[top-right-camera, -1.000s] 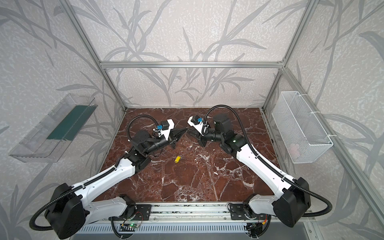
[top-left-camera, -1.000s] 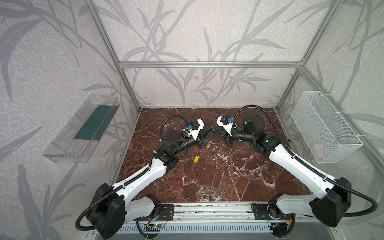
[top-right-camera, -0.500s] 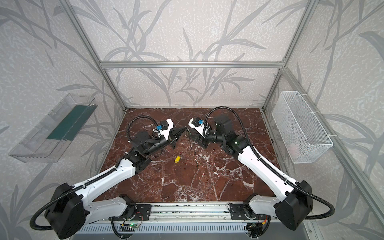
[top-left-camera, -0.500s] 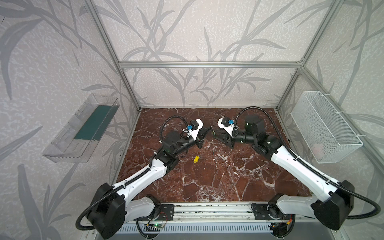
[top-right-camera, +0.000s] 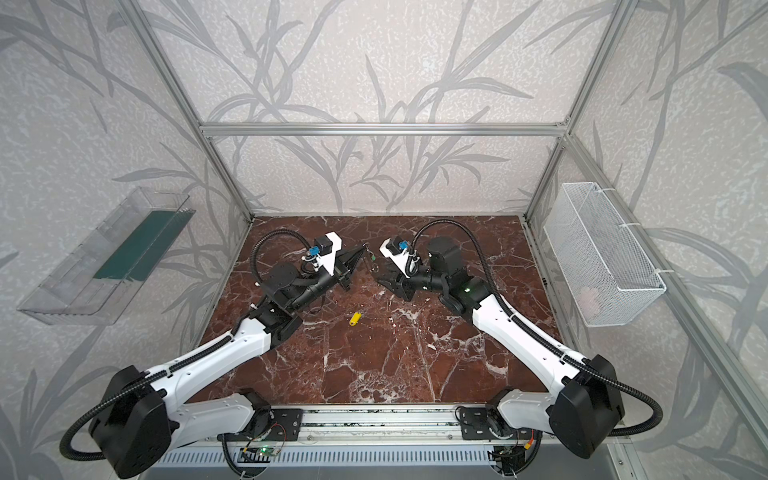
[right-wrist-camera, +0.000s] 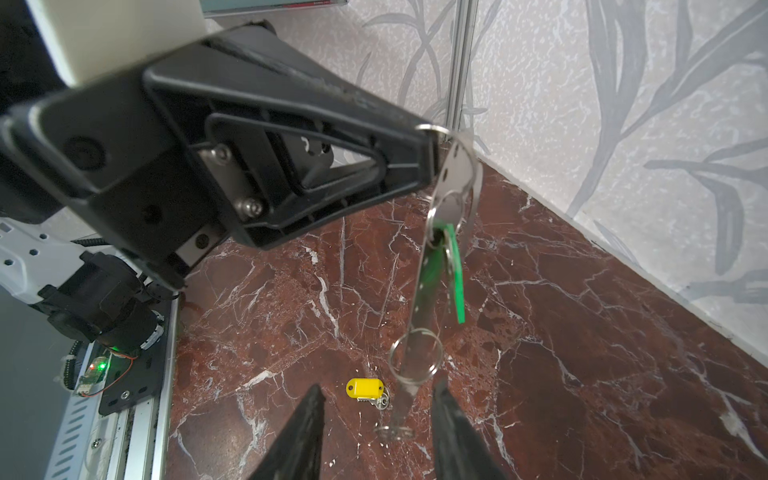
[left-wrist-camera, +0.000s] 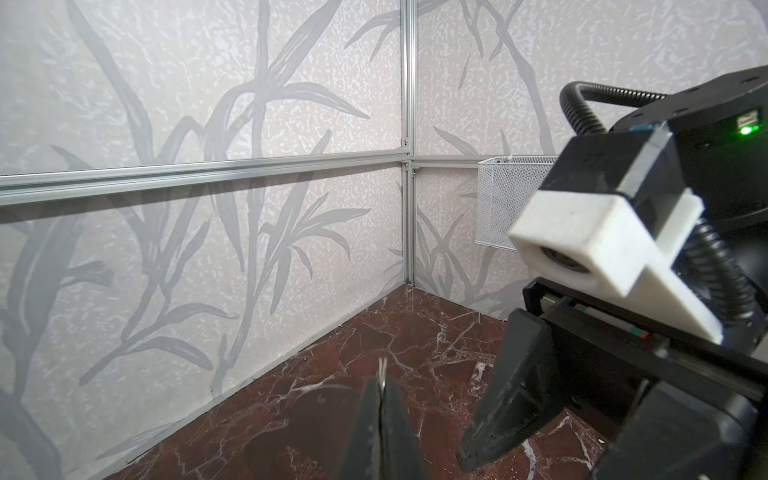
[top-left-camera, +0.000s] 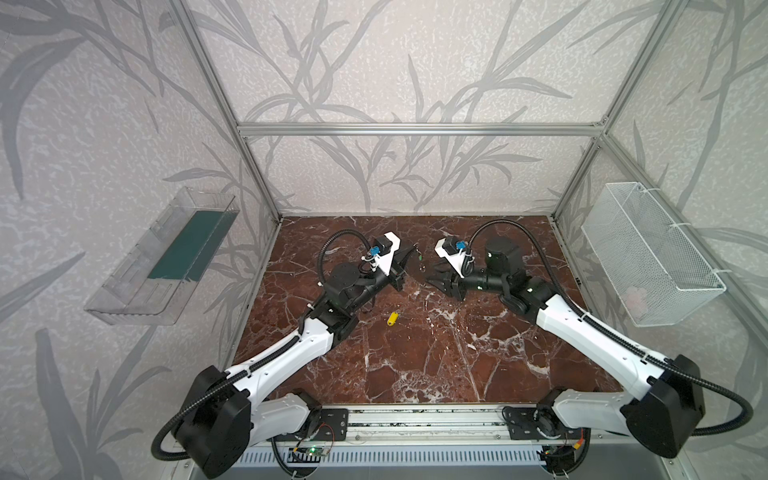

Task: Put the keys on the keyring

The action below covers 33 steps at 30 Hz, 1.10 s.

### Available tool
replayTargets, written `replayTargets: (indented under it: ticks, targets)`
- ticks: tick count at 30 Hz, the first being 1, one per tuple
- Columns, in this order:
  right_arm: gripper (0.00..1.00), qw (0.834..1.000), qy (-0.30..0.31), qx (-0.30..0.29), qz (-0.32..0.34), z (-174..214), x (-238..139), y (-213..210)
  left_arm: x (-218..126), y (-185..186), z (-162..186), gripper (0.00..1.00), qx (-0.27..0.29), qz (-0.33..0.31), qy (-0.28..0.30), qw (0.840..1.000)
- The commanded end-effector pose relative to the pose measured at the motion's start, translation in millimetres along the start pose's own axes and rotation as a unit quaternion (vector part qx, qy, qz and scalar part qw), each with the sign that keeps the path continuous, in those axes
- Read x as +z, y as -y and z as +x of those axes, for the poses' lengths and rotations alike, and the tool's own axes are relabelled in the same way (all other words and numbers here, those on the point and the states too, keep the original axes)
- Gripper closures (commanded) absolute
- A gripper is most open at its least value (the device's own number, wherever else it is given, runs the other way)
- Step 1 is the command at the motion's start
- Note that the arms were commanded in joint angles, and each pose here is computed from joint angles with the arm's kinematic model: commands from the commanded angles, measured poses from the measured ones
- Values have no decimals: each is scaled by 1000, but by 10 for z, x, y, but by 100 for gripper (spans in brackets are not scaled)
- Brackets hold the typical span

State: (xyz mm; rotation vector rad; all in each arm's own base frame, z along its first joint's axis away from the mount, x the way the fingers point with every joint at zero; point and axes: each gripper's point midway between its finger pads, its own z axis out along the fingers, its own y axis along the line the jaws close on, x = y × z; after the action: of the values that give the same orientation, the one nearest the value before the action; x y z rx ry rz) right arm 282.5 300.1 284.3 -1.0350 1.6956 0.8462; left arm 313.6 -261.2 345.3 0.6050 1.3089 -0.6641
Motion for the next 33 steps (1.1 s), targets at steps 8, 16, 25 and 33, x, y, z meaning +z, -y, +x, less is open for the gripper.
replayTargets:
  ticks: [8,16,25,33]
  targets:
    - [56,998,-18,23,-50,183,71,-137,-13,-18,-194,100,4,-13,35,999]
    - [55,996,-25,25,-83,356,81,-252,-9,-5,-203,100,5,-12,37,999]
    - [55,995,-34,37,-84,486,235,-172,-3,24,-234,100,6,-6,40,999]
    - [59,994,-21,38,-99,431,326,-161,5,36,-226,100,7,-4,39,999]
